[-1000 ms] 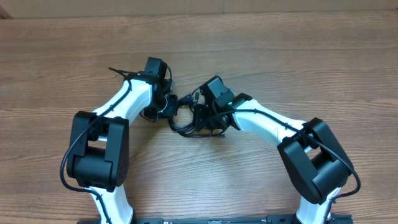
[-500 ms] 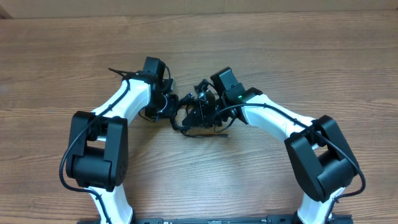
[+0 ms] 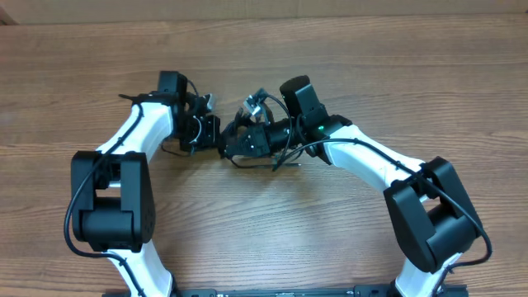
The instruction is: Untangle cables
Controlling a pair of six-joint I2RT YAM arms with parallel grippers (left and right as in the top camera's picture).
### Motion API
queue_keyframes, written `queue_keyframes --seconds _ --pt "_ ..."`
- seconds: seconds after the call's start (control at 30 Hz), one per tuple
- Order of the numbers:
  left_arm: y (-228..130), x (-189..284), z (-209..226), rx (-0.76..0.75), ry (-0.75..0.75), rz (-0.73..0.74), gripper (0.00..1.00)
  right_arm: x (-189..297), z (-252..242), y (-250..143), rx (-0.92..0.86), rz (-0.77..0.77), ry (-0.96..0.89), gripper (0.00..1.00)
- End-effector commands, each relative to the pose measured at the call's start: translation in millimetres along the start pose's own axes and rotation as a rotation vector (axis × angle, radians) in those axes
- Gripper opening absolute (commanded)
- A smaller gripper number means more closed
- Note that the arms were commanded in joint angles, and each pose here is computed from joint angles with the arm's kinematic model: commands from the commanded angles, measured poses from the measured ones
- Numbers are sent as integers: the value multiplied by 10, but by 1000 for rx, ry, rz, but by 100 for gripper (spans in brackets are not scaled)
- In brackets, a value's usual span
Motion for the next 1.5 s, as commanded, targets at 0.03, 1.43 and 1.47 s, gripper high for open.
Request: queue_keyframes --seconds 0.03,1.43,1.47 --pt "90 39 -140 -112 -22 -29 4 220 784 40 196 -3 164 4" --pt "125 26 -344 -189 -126 -52 4 1275 -1275 -679 -640 -237 -1036 9" --pt "125 41 -363 -184 -150 -56 4 1295 -1285 -696 -642 -236 -1051 14"
Point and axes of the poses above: each gripper's point midway between its finger pads, its own x axis back along the fingers, its own z axis along the line the jaws close on, y = z × x, the point moved 2 cm from there along x, back along the fingers, and after that the axes turned 11 degrees about -x, right-handed, at the moved point
